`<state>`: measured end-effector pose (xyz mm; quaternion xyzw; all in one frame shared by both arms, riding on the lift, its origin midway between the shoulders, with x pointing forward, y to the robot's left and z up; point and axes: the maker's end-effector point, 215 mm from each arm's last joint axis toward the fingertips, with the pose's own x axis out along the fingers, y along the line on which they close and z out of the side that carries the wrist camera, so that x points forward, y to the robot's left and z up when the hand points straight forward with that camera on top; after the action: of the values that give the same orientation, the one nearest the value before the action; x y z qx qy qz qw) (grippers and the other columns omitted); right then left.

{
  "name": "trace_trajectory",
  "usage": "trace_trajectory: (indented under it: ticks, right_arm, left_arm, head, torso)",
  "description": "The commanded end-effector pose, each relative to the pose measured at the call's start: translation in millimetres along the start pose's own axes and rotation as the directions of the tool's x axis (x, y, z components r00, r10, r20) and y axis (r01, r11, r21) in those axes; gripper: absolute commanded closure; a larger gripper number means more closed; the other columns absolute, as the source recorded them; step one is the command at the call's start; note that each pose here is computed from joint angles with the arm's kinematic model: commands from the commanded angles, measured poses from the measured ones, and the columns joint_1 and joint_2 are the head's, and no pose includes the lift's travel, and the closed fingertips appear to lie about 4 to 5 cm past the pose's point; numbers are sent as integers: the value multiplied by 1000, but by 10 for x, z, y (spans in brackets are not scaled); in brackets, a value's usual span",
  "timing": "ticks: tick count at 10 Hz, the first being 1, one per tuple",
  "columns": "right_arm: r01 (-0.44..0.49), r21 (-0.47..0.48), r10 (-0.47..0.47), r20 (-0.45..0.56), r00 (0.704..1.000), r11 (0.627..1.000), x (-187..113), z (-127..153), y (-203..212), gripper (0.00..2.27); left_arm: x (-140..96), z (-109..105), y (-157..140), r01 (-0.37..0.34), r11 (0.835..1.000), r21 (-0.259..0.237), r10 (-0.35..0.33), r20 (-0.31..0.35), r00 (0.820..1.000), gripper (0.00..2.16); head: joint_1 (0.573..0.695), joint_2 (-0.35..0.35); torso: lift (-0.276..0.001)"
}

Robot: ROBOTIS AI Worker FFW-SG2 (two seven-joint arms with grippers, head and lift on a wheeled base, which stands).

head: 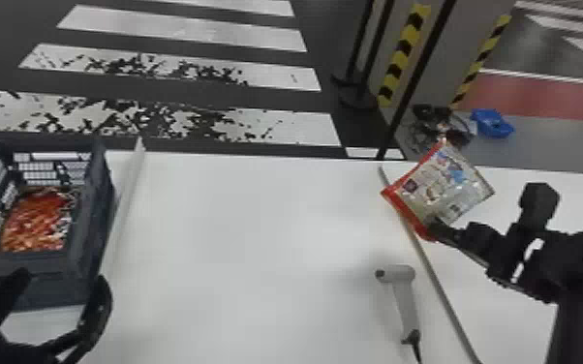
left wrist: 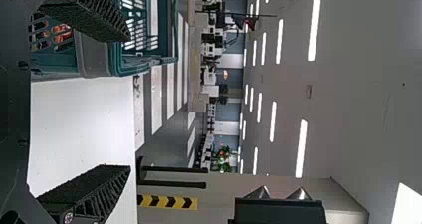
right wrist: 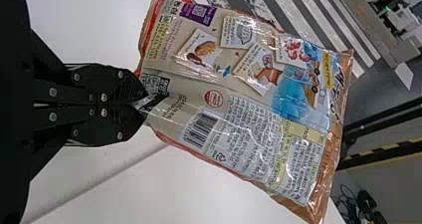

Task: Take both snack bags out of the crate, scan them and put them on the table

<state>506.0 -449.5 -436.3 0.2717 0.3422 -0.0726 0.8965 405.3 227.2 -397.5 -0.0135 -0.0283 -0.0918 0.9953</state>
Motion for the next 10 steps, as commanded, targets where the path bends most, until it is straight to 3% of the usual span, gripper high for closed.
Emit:
trace_trajectory:
  ticks: [1, 4, 10]
  right_arm:
    - [72, 20, -73, 30, 997, 997, -37, 115, -353, 2260]
    - [208, 51, -212, 76, 974, 977, -79, 246, -959, 2260]
    - [355, 123, -363, 51, 930, 927, -125, 143, -1567, 2236]
  left_arm:
    - [6, 3, -7, 0, 1000, -1, 0, 1, 1000, 80]
    - [6, 3, -7, 0, 1000, -1, 0, 1, 1000, 80]
    - [5, 4, 2, -1, 1000, -1, 1, 1, 1000, 80]
  head:
    - [695, -252]
    - [695, -347]
    - [695, -350]
  torso:
    - [-94]
    - [-94]
    - [-94]
